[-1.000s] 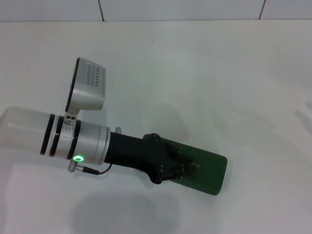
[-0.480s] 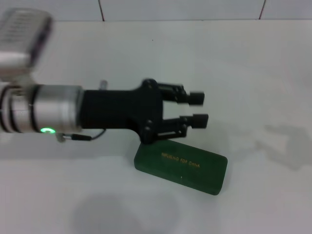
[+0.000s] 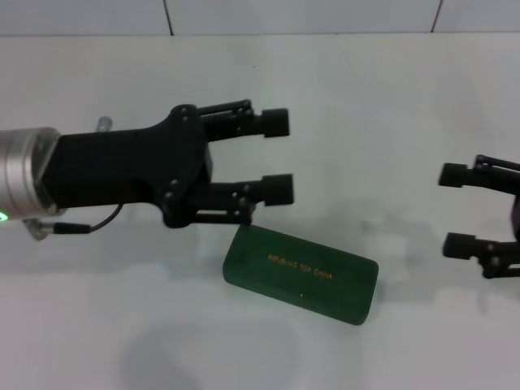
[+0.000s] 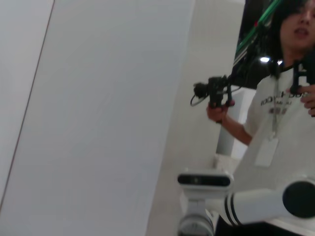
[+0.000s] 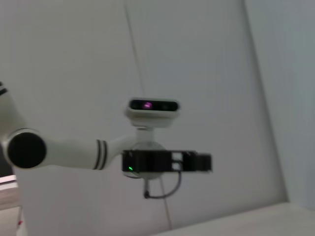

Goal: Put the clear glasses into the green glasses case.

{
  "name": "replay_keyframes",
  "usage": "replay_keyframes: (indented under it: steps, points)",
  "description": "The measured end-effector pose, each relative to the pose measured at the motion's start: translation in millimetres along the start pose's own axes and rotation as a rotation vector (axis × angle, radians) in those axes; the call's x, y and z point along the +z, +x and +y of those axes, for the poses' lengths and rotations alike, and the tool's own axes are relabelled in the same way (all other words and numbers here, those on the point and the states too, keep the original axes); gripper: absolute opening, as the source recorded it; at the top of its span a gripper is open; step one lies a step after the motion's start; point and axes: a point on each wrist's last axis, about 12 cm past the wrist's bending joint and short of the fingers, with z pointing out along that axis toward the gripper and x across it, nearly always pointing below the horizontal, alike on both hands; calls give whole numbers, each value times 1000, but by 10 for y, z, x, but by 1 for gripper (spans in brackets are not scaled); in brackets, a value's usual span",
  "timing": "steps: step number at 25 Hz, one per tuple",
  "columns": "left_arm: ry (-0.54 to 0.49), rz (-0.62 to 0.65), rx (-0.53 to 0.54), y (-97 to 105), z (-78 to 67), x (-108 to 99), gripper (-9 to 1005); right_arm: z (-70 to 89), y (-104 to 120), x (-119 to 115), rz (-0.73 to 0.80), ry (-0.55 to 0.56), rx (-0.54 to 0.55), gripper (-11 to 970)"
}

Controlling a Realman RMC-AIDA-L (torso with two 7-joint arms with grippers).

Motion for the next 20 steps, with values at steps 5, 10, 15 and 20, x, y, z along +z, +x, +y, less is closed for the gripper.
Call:
replay_keyframes:
  steps: [5,10,15,20]
  points:
    - [-12,43,12,82,-37,-66,788,-52,-2,151,-24,-51,-26,856]
    - [-46,71,33,124,-47,-176,790,-45,-86,221,-76,-101,-46,854]
    - [-63,117,9,233,-95,-244,790,-96,-206,270,-93,-124,-48,854]
    - [-69,114,16,270,-127,-263,790,-169,-387,330,-46,-164,-33,854]
